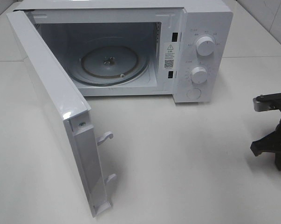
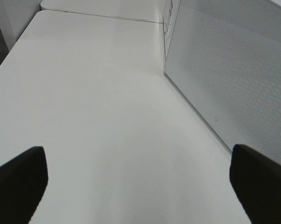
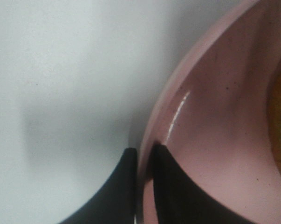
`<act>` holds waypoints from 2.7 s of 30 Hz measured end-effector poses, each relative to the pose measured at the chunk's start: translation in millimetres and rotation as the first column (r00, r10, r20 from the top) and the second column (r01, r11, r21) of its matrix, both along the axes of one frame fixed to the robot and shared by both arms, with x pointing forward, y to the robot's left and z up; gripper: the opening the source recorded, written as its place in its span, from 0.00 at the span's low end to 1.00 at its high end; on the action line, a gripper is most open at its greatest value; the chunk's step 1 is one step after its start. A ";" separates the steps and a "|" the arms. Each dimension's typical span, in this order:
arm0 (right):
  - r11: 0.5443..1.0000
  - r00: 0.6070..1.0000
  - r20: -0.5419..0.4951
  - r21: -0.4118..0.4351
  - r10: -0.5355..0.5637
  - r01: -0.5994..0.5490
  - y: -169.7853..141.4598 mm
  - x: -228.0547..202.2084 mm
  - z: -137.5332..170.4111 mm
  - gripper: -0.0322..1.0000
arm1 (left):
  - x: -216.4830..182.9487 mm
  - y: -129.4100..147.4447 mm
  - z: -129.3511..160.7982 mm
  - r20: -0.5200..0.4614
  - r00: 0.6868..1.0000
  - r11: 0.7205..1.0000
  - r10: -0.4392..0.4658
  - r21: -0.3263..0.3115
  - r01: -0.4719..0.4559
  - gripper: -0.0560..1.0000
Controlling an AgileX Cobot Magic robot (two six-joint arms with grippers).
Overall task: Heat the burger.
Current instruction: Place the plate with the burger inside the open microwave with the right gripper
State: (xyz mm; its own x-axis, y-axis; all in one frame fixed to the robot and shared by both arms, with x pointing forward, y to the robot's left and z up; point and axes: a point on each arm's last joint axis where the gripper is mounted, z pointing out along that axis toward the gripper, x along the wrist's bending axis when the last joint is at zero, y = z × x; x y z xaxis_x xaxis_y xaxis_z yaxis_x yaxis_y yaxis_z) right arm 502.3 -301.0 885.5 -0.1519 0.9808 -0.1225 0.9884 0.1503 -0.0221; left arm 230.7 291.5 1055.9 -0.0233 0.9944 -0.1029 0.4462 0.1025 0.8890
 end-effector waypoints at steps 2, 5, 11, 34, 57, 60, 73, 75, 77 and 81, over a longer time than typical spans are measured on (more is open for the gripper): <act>1.000 1.000 -0.001 -0.004 0.005 -0.005 1.0 0.1 0.2 0.07 | 0.0 0.0 0.0 0.000 1.000 1.000 0.000 0.000 0.000 0.98; 0.999 0.999 -0.008 -0.039 0.037 -0.038 8.8 -0.8 0.6 0.05 | 0.0 0.0 0.0 0.000 1.000 1.000 0.000 0.000 0.000 0.98; 0.991 0.996 -0.014 -0.099 0.087 -0.088 22.8 -2.5 1.4 0.03 | 0.0 0.0 0.0 0.000 1.000 1.000 0.000 0.000 0.000 0.98; 0.951 0.977 0.009 -0.233 0.212 -0.205 60.0 -12.3 11.7 0.03 | 0.0 0.0 0.0 0.000 1.000 1.000 0.000 0.000 0.000 0.98; 0.922 0.981 0.096 -0.368 0.169 -0.123 41.4 -28.9 72.7 0.04 | 0.0 0.0 0.0 0.000 1.000 1.000 0.000 0.000 0.000 0.98; 0.921 0.983 0.097 -0.374 0.158 -0.111 40.0 -31.4 76.7 0.04 | 0.0 0.0 0.0 0.000 1.000 1.000 0.000 0.000 0.000 0.98; 0.908 0.967 0.092 -0.375 0.236 -0.186 65.3 -44.9 84.8 0.04 | 0.0 0.0 0.0 0.000 1.000 1.000 0.000 0.000 0.000 0.98; 0.904 0.962 0.094 -0.375 0.257 -0.205 71.9 -47.2 84.8 0.04 | 0.0 0.0 0.0 0.000 1.000 1.000 0.000 0.000 0.000 0.98; 0.900 0.958 0.093 -0.377 0.270 -0.218 75.3 -48.6 84.9 0.04 | 0.0 0.0 0.0 0.000 1.000 1.000 0.000 0.000 0.000 0.98; 0.881 0.935 0.091 -0.378 0.342 -0.285 91.4 -55.2 84.9 0.04 | 0.0 0.0 0.0 0.000 1.000 1.000 0.000 0.000 0.000 0.98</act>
